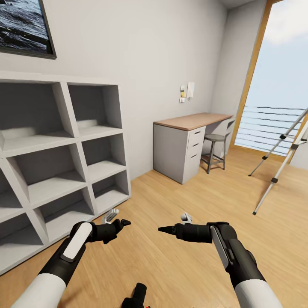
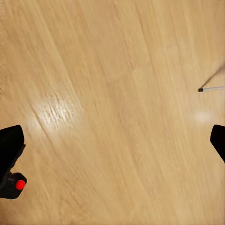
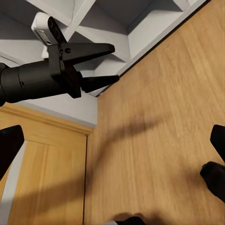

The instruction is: Attach the digital camera to the camera tripod in the bedroom.

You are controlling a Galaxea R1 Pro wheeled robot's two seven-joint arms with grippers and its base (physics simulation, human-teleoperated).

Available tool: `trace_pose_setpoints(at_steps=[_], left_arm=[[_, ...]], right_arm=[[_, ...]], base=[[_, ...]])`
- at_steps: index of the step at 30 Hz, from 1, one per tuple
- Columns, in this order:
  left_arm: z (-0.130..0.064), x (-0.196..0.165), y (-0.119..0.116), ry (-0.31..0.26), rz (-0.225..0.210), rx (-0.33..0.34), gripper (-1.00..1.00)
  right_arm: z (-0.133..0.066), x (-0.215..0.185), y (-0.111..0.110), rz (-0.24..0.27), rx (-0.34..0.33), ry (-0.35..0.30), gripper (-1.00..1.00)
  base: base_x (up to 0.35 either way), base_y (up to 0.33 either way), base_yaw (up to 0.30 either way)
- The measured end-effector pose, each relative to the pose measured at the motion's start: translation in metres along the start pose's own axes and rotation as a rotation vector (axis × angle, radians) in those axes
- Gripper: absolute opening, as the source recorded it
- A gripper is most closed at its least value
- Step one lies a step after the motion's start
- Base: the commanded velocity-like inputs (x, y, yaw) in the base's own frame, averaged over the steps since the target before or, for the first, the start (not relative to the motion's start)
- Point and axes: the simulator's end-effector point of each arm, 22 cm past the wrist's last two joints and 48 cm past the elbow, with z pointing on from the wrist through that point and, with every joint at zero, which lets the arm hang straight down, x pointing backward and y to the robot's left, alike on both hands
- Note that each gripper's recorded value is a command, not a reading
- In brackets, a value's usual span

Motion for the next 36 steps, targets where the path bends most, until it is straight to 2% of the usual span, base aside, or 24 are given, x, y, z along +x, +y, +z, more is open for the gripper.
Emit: trace_pose_setpoints(at_steps=[15,26,30,34,36], left_arm=[[0.017,0.017,0.026,0.001,0.0,-0.001,1.0],[0.034,0.027,0.046,0.034,-0.021,-0.028,1.0],[0.039,0.029,0.059,0.044,-0.032,-0.048,1.0],[0.036,0.023,0.1,0.047,-0.046,-0.115,1.0],[0.035,0.022,0.114,0.052,-0.054,-0.138,1.0]], right_arm=[[0.008,0.025,-0.025,0.002,0.01,-0.002,1.0],[0.017,0.036,-0.045,0.04,0.017,0.019,1.0],[0.017,0.04,-0.058,0.053,0.039,0.026,1.0],[0.002,0.043,-0.102,0.05,0.178,0.033,1.0],[-0.001,0.045,-0.117,0.055,0.226,0.037,1.0]], base=[[0.0,0.0,0.0],[0.0,0.0,0.0],[0.0,0.0,0.0],[0.0,0.0,0.0],[0.0,0.0,0.0]])
